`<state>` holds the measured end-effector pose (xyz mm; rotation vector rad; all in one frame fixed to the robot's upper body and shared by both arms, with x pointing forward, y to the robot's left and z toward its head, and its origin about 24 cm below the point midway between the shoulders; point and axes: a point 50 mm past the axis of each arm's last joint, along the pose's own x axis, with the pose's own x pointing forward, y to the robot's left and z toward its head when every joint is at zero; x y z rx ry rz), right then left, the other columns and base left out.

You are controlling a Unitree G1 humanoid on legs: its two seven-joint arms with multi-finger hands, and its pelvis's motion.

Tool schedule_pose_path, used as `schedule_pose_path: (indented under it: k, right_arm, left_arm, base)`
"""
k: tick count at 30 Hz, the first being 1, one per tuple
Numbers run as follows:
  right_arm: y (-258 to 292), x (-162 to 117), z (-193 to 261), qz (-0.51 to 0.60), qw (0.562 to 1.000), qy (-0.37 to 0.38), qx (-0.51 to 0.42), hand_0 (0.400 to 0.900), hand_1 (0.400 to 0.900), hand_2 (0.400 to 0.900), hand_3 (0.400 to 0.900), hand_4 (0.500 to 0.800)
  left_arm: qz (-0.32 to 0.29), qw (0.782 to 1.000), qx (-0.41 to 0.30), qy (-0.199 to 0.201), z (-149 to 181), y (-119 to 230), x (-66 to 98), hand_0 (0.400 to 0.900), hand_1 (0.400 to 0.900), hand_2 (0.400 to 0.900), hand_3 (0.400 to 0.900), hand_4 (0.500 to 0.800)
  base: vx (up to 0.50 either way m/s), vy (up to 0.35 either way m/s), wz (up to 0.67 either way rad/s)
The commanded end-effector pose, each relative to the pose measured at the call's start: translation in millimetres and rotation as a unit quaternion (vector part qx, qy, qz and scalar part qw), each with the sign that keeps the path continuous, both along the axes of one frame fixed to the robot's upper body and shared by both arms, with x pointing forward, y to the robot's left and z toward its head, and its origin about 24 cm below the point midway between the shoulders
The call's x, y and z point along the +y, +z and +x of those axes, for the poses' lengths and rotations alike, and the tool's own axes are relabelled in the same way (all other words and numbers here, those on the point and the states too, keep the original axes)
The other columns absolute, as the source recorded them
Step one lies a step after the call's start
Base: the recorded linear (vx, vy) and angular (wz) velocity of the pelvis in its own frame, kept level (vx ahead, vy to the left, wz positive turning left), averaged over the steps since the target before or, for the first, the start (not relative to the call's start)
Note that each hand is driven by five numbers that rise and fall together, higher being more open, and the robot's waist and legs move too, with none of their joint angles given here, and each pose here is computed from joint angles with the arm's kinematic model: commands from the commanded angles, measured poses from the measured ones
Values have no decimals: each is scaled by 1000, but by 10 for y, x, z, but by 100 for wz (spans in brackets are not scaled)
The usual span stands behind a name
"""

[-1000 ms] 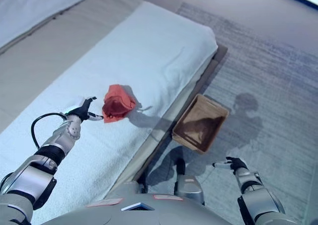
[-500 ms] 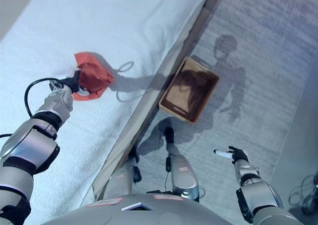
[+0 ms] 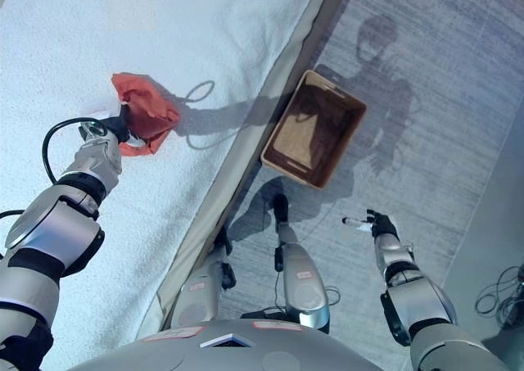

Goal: Put the clothes on the bed into the basket.

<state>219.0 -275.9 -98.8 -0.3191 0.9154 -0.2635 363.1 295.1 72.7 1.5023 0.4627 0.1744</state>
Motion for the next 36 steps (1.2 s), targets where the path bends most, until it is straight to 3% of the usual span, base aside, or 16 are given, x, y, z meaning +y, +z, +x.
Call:
schedule_pose_path:
  k: [1, 5, 7, 8, 9, 11, 13, 14, 15, 16, 23, 33, 36]
  right_arm:
    - [141, -248, 53, -55, 998, -36, -1, 900, 900, 900, 900, 800]
    - [129, -199, 72, -51, 998, -34, 2, 900, 900, 900, 900, 800]
    - [120, -176, 75, -47, 998, -35, 3, 900, 900, 900, 900, 800]
    - [110, -146, 83, -42, 998, -37, 4, 900, 900, 900, 900, 800]
    - [115, -129, 101, -39, 998, -41, 3, 900, 900, 900, 900, 800]
    - [136, -120, 139, -38, 998, -52, 0, 900, 900, 900, 900, 800]
    - [162, -113, 180, -38, 998, -59, -5, 900, 900, 900, 900, 800]
    - [186, -88, 227, -35, 997, -65, -15, 900, 900, 900, 900, 800]
    - [185, -89, 226, -35, 997, -65, -15, 900, 900, 900, 900, 800]
    - [180, -31, 253, -31, 997, -62, -18, 900, 900, 900, 900, 800]
    - [140, 51, 245, -29, 998, -50, -14, 900, 900, 900, 900, 800]
    - [-8, -124, -92, -43, 997, -56, 24, 900, 900, 900, 900, 800]
    - [-23, -204, -181, -46, 996, -63, 30, 900, 900, 900, 900, 800]
  left_arm:
    - [-27, 999, -3, -18, 124, 19, -266, 400, 400, 400, 400, 500]
    - [-89, 995, -30, 13, 94, -43, -269, 400, 400, 400, 400, 500]
    - [-171, 982, -55, 53, 42, -141, -265, 400, 400, 400, 400, 500]
    - [-261, 956, -90, 99, -2, -217, -261, 400, 400, 400, 400, 500]
    - [-298, 943, -97, 114, -28, -288, -300, 400, 400, 400, 400, 500]
    - [-412, 885, -141, 163, -53, -393, -418, 400, 400, 400, 400, 500]
    - [-479, 845, -159, 176, -51, -463, -582, 400, 400, 400, 400, 500]
    - [-542, 806, -171, 162, -16, -480, -800, 400, 400, 400, 400, 500]
    - [-542, 806, -171, 162, -17, -481, -801, 400, 400, 400, 400, 500]
    - [-572, 789, -164, 151, -23, -525, -944, 400, 400, 400, 400, 500]
    - [-587, 792, -136, 94, 8, -525, -1276, 400, 400, 400, 400, 500]
    - [-596, 793, -120, 50, 77, -428, -1451, 400, 400, 400, 400, 500]
    - [-610, 783, -120, 31, 106, -372, -1522, 400, 400, 400, 400, 500]
  base:
    - [0, 0, 0]
    - [2, -8, 0]
    - [5, -41, 0]
    - [5, -43, 0]
    - [8, -45, -1]
    - [7, -42, -2]
    - [6, -53, -2]
    - [5, -47, -3]
    - [2, -58, -5]
    - [2, -34, -8]
    - [16, -15, -17]
    - [39, 6, -33]
    - [35, -23, -34]
